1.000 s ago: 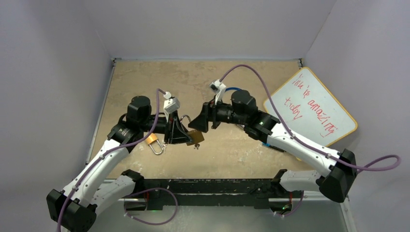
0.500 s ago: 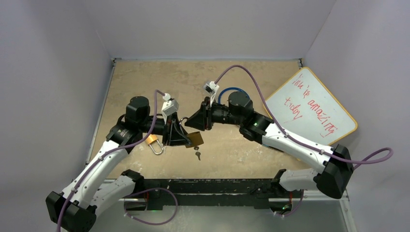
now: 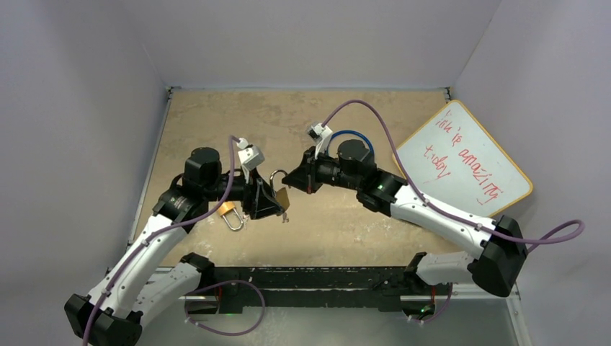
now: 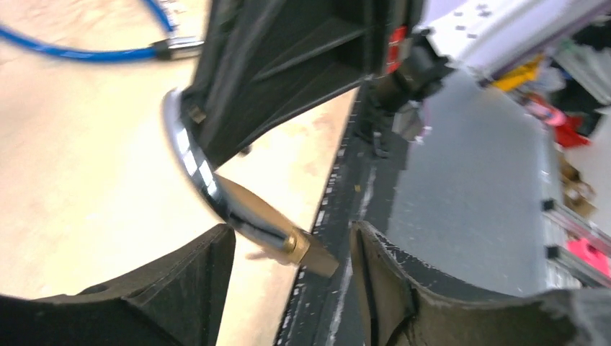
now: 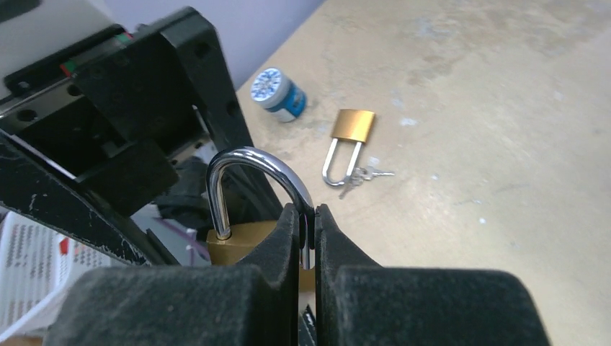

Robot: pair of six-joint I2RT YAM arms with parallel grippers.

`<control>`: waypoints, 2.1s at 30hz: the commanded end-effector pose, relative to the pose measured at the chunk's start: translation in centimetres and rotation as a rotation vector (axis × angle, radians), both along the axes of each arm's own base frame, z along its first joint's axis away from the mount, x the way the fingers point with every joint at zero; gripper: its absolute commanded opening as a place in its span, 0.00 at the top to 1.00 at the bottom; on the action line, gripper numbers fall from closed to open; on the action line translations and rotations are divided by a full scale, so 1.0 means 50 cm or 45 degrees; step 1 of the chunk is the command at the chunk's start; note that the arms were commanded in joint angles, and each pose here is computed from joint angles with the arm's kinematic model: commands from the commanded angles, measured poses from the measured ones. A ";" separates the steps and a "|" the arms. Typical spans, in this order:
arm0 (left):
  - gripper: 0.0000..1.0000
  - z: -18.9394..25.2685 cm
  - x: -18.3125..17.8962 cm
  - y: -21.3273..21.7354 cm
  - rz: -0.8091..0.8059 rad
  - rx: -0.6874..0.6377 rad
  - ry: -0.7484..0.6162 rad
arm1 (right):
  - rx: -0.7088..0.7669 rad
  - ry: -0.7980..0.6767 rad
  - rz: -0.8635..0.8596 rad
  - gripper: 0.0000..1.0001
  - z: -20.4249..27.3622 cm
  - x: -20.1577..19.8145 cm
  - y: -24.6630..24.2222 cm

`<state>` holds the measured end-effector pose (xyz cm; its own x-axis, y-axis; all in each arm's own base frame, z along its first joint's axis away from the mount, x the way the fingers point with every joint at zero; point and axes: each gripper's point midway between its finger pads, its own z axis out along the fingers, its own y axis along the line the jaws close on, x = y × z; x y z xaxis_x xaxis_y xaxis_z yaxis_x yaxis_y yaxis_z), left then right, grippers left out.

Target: Unlock with the key

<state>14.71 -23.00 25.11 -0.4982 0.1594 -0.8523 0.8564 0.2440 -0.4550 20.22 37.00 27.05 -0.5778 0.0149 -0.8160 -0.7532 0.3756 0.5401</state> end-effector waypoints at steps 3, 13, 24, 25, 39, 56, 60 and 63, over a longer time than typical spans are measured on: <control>0.35 -0.036 0.085 0.035 0.343 0.145 -0.038 | 0.029 -0.037 -0.233 1.00 0.062 0.042 -0.041; 0.26 -0.093 0.169 0.076 0.743 0.244 0.132 | -0.129 0.220 -0.355 1.00 -0.010 0.069 -0.031; 0.27 -0.069 0.197 0.201 1.374 0.187 0.246 | -0.154 0.372 -0.339 1.00 -0.052 0.163 0.113; 0.28 -0.067 0.196 0.211 1.416 0.180 0.249 | -0.140 0.377 -0.329 1.00 -0.051 0.175 0.133; 0.30 0.004 0.150 0.356 1.845 0.219 0.185 | 0.200 0.394 -0.354 1.00 -0.052 0.364 0.315; 0.29 -0.026 0.151 0.307 1.683 0.205 0.233 | 0.047 0.648 -0.397 1.00 -0.251 0.403 0.130; 0.29 -0.033 0.155 0.287 1.630 0.196 0.259 | -0.014 0.706 -0.421 1.00 -0.295 0.406 0.079; 0.28 -0.043 0.157 0.277 1.606 0.203 0.285 | -0.069 0.727 -0.438 0.95 -0.321 0.408 0.051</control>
<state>22.12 -7.89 22.95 -0.4926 -0.4251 -0.7594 -0.1359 0.8995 -0.4153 40.58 40.37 7.21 -0.9037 0.2747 -0.3284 -0.0975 0.6148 0.7826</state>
